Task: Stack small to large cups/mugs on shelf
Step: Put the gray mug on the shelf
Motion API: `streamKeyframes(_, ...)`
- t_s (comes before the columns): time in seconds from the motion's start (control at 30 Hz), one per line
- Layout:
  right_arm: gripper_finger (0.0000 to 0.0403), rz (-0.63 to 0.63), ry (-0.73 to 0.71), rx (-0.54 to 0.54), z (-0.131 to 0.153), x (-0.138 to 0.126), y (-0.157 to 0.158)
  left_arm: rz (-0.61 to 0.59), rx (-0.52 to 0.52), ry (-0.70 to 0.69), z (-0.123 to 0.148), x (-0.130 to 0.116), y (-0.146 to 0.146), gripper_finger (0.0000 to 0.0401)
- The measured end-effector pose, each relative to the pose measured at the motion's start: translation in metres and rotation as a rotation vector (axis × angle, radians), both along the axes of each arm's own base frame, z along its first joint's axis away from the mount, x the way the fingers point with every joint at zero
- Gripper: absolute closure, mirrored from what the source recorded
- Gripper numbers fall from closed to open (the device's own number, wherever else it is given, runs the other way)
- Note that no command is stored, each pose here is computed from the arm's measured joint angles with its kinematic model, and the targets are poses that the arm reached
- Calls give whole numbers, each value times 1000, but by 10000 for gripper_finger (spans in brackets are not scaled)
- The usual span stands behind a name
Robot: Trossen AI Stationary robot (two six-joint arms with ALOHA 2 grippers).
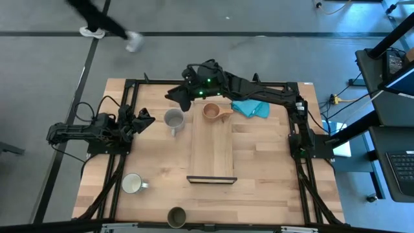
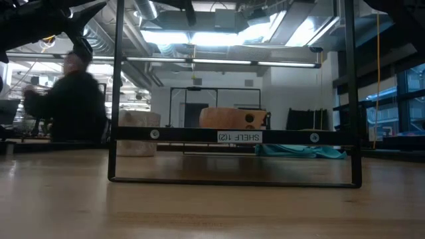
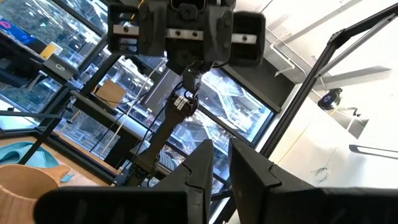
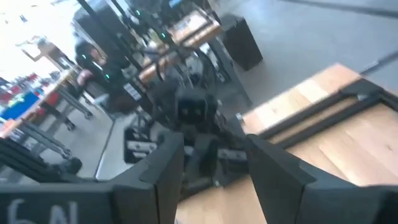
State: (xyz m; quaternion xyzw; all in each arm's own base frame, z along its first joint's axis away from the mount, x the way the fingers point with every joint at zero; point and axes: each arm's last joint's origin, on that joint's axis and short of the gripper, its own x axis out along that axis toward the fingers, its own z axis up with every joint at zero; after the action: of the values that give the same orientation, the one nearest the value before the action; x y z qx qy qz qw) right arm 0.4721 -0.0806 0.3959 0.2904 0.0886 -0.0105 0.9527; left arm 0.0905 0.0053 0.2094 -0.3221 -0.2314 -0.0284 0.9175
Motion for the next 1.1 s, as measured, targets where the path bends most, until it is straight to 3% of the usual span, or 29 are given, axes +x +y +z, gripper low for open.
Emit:
streamKeyframes(0.47, 228, 67, 5, 49, 0, 2, 12, 0, 0, 0, 0, 0, 0, 357)
streamKeyframes(1.1, 228, -13, -73, 12, 7, 7, 49, 0, 0, 0, 0, 0, 0, 357)
